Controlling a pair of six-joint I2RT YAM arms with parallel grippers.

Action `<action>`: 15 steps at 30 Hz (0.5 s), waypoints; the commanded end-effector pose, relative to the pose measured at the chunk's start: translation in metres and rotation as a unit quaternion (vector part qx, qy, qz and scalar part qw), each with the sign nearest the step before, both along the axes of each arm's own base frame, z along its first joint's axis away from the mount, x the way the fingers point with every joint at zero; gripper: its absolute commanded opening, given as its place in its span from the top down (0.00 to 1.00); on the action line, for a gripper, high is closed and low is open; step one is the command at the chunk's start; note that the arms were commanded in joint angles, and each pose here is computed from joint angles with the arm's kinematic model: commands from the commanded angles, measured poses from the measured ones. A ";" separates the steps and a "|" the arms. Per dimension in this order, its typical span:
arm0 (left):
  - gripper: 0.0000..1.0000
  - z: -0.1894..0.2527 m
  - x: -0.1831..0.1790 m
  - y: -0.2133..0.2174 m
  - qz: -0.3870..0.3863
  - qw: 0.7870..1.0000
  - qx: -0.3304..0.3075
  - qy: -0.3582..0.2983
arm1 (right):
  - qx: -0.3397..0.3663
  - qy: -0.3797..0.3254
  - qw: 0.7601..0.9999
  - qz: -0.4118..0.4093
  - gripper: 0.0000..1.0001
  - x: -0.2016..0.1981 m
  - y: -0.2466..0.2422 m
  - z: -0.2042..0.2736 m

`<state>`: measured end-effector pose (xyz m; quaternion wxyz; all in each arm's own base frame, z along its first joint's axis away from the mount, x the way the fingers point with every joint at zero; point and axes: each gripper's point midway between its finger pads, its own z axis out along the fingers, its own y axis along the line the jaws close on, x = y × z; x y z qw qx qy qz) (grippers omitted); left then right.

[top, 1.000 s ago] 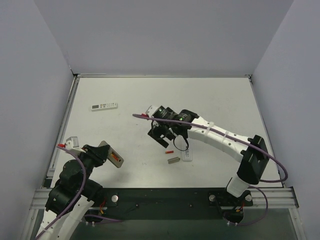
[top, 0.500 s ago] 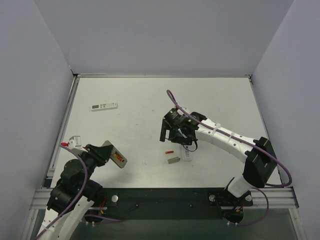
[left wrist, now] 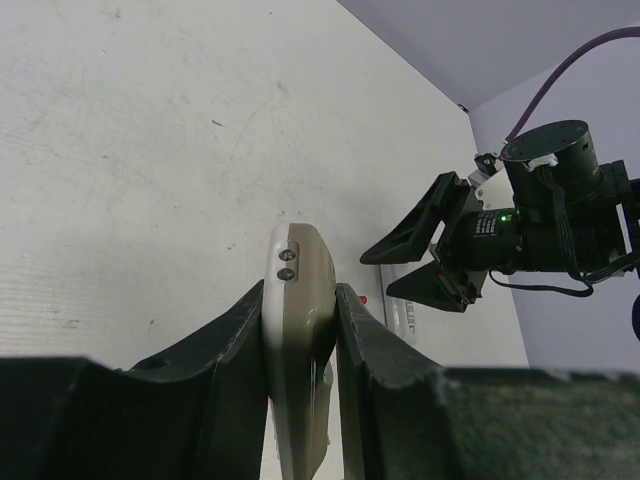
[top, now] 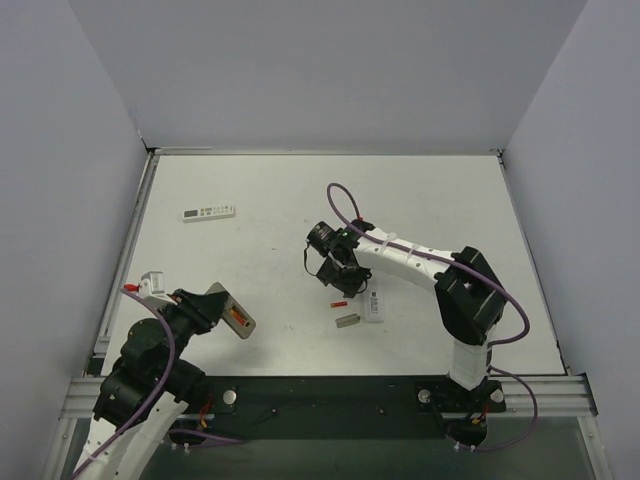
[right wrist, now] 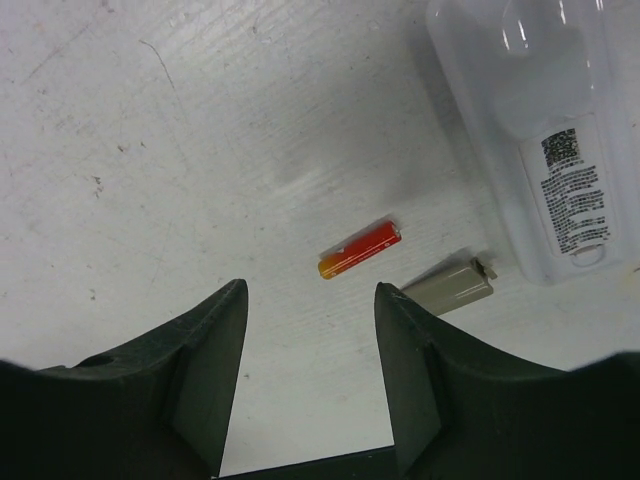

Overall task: Load the batteries into the remote control
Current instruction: Pick up the battery from the center of the board.

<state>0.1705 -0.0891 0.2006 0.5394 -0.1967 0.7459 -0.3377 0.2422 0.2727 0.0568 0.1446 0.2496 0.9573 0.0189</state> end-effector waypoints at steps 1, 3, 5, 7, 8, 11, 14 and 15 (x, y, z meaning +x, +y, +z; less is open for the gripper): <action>1.00 0.043 -0.016 0.007 -0.007 0.996 -0.028 -0.079 | -0.016 0.004 0.998 -0.064 0.53 0.002 -0.005 0.001; 1.00 0.042 -0.016 0.007 -0.006 0.997 -0.025 -0.076 | -0.021 0.011 0.997 -0.073 0.55 0.001 -0.007 -0.005; 1.00 0.040 -0.016 0.007 -0.007 0.997 -0.022 -0.074 | -0.024 0.022 0.996 -0.083 0.56 -0.002 -0.009 -0.011; 1.00 0.039 -0.017 0.007 -0.009 0.997 -0.021 -0.073 | -0.026 0.033 0.996 -0.083 0.58 -0.007 -0.009 -0.015; 1.00 0.039 -0.017 0.007 -0.009 0.997 -0.021 -0.072 | -0.028 0.036 0.995 -0.087 0.58 -0.008 -0.009 -0.016; 1.00 0.039 -0.017 0.007 -0.010 0.997 -0.020 -0.073 | -0.039 0.043 0.994 -0.094 0.59 -0.010 -0.015 -0.023; 1.00 0.037 -0.015 0.006 -0.010 0.997 -0.020 -0.072 | -0.050 0.052 0.992 -0.099 0.61 -0.015 -0.019 -0.028; 1.00 0.037 -0.015 0.006 -0.010 0.997 -0.020 -0.072 | -0.053 0.055 0.991 -0.106 0.61 -0.017 -0.022 -0.031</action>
